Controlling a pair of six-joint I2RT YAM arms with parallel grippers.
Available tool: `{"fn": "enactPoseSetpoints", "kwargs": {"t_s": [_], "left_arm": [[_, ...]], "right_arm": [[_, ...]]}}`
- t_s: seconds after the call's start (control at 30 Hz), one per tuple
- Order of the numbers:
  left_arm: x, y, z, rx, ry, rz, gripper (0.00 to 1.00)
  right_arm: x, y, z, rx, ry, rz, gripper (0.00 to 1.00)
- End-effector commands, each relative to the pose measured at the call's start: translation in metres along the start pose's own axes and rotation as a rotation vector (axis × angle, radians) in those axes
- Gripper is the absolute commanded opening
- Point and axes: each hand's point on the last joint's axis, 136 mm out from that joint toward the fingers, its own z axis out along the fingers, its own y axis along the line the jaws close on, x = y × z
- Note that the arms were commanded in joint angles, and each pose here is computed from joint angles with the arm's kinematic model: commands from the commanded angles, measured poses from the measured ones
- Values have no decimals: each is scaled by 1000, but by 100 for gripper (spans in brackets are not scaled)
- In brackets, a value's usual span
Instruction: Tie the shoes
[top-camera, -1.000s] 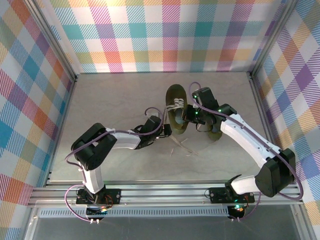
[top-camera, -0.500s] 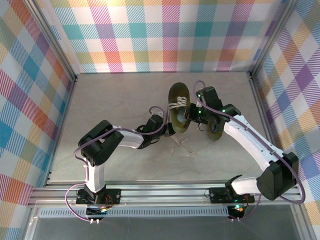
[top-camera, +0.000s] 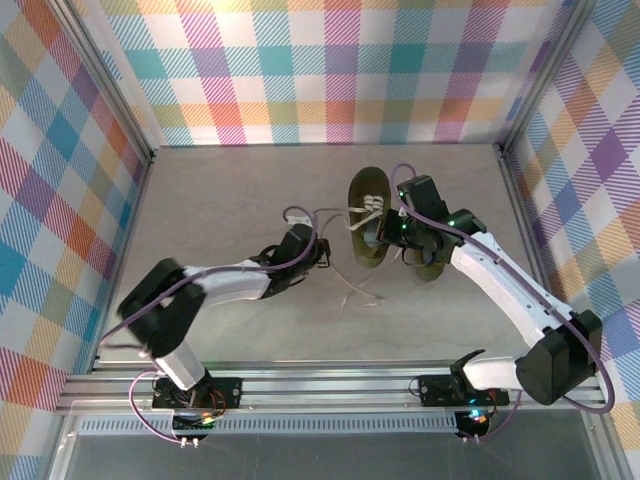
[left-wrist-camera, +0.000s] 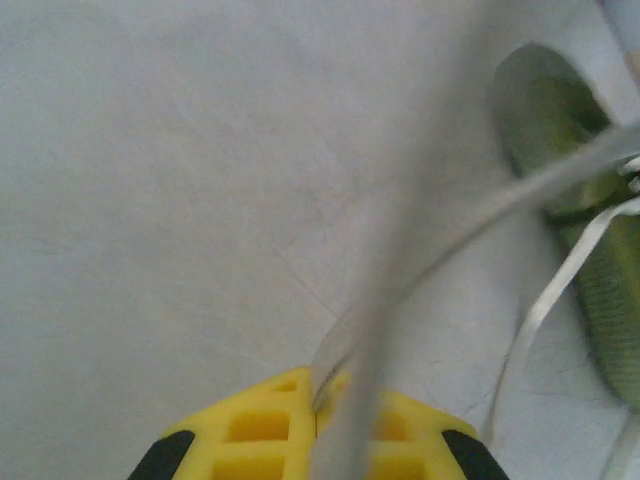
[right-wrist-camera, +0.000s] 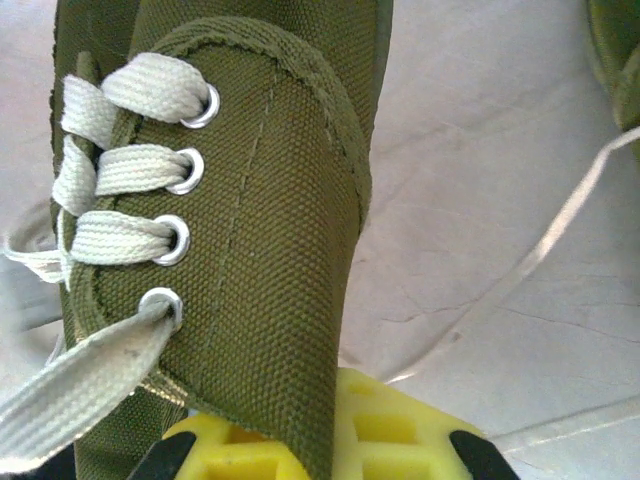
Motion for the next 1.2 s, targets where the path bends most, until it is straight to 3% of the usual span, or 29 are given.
{"fn": "enactPoseSetpoints", "kwargs": {"t_s": [0.0,0.27,0.47,0.67,0.8,0.97,1.17], "left_arm": [[-10,46,-51,-234,-17,67,0],[-47,110,-176,-626,-47,157,0],[-40,123,-200,-731,72,180,0],[-14,113,-183,-614,196,107,0],[5,105,-167,-494,283,17,0],[12,93,-157,-372,339,-64,0],[6,75,-154,-240,364,-115,0]], "right_arm": [[-11,18,2,-45,-24,-31,0],[33,72,49,-105,80,-53,0],[64,87,99,-74,99,-61,0],[91,70,135,-31,103,-50,1],[108,63,149,-21,156,-65,19],[87,70,118,-79,52,-141,52],[71,72,71,-166,-74,-297,57]]}}
